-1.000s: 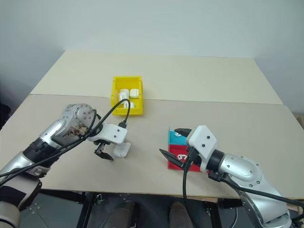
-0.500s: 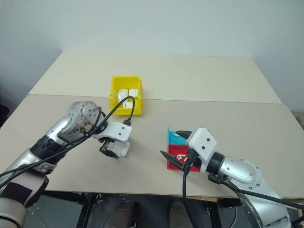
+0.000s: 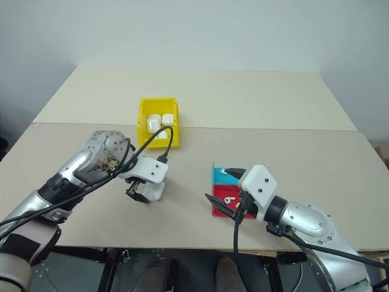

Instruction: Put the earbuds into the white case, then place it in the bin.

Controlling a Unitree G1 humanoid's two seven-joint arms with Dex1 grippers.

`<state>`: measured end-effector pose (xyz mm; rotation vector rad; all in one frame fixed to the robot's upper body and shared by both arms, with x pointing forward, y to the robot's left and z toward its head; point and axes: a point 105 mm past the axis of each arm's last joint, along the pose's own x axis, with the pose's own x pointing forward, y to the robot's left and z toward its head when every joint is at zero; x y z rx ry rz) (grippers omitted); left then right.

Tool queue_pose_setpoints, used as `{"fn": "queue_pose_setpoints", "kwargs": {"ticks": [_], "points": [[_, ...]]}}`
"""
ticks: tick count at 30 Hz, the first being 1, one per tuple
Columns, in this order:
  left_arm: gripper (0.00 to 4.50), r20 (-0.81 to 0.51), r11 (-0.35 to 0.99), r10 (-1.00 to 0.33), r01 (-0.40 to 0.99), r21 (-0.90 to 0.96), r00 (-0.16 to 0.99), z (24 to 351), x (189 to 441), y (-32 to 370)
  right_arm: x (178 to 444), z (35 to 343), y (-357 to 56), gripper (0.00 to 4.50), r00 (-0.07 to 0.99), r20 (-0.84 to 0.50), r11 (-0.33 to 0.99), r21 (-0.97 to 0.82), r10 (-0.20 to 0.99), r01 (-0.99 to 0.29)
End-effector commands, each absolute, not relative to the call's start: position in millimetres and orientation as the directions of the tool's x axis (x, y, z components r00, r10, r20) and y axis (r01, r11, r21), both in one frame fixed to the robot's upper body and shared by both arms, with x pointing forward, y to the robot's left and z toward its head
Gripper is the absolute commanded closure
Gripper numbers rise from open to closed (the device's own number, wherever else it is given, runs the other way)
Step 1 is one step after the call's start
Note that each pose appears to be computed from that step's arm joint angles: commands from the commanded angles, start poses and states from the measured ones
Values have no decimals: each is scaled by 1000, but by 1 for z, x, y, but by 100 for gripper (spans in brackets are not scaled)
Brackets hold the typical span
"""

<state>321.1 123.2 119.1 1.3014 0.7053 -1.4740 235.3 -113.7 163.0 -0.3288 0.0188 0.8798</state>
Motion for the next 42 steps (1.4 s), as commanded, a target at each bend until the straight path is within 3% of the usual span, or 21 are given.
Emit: {"fn": "queue_pose_setpoints", "kwargs": {"ticks": [1,21,24,32,36,42], "points": [[1,-964,-301,-248,938,171,96,123,322,129,230,172,-108,0,627,-109,572,-313,771,-758],[1,-975,-228,-211,966,121,72,122,316,135,229,176,-104,0,623,-101,568,-318,776,-759],[56,-975,-235,-212,965,112,61,121,313,137,230,177,-104,0,623,-101,568,-319,776,-759],[299,-967,-229,-251,967,114,55,123,311,130,230,178,-104,0,618,-103,561,-324,779,-762],[299,-967,-251,-247,961,118,54,124,309,133,230,178,-103,0,616,-106,558,-326,781,-763],[299,-942,-277,-298,930,242,156,133,319,146,227,176,-104,0,613,-111,556,-320,782,-767]]}}
